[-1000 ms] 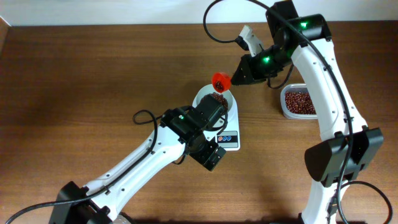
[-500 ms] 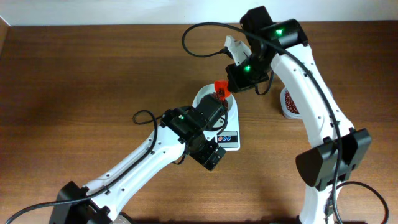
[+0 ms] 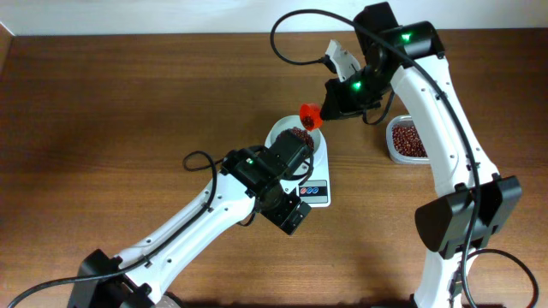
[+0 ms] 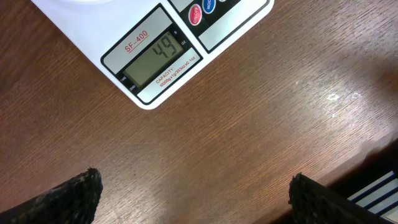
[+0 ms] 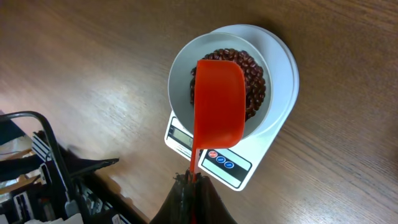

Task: Scoop item into bowl and weigh 50g on scale
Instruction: 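Tilt the scoop gradually with the right gripper, trickling beans into the bowl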

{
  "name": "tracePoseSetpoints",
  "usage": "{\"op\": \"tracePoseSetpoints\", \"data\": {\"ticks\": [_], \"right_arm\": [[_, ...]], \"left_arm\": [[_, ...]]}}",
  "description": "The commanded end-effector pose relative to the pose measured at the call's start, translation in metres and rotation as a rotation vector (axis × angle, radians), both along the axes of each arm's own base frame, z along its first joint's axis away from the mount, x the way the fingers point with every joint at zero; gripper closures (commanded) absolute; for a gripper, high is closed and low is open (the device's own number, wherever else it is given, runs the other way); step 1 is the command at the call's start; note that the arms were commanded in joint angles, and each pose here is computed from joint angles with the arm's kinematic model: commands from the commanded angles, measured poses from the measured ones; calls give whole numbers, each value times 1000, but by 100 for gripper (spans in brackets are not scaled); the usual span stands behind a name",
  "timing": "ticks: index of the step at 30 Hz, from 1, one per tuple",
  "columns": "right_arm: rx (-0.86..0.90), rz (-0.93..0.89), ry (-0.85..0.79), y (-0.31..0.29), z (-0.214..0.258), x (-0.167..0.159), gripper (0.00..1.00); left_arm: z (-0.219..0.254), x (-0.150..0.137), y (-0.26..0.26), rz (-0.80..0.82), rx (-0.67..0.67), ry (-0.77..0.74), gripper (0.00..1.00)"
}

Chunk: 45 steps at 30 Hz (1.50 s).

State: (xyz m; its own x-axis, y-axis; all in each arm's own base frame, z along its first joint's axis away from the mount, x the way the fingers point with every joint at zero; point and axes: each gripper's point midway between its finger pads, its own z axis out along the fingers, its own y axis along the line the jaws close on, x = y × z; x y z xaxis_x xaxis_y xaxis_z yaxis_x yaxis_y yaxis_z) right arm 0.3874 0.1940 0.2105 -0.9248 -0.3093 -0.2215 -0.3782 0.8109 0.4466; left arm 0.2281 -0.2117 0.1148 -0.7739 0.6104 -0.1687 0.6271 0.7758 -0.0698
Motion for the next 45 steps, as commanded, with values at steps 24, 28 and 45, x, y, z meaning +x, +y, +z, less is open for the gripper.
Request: {"op": "tracePoseSetpoints", "data": {"ticks": [24,28,45], "right_arm": [[-136,17,-43,4,-5,-4,96],[-113,22,-35,7,-4,-5,96],[-18,4,-5,6,3,-4,96]], "left_arm": [[5,0,3,-11,-5,-21,1],[5,0,3,-12,-5,-21,1],[5,0,3,-12,-5,-21,1]]}}
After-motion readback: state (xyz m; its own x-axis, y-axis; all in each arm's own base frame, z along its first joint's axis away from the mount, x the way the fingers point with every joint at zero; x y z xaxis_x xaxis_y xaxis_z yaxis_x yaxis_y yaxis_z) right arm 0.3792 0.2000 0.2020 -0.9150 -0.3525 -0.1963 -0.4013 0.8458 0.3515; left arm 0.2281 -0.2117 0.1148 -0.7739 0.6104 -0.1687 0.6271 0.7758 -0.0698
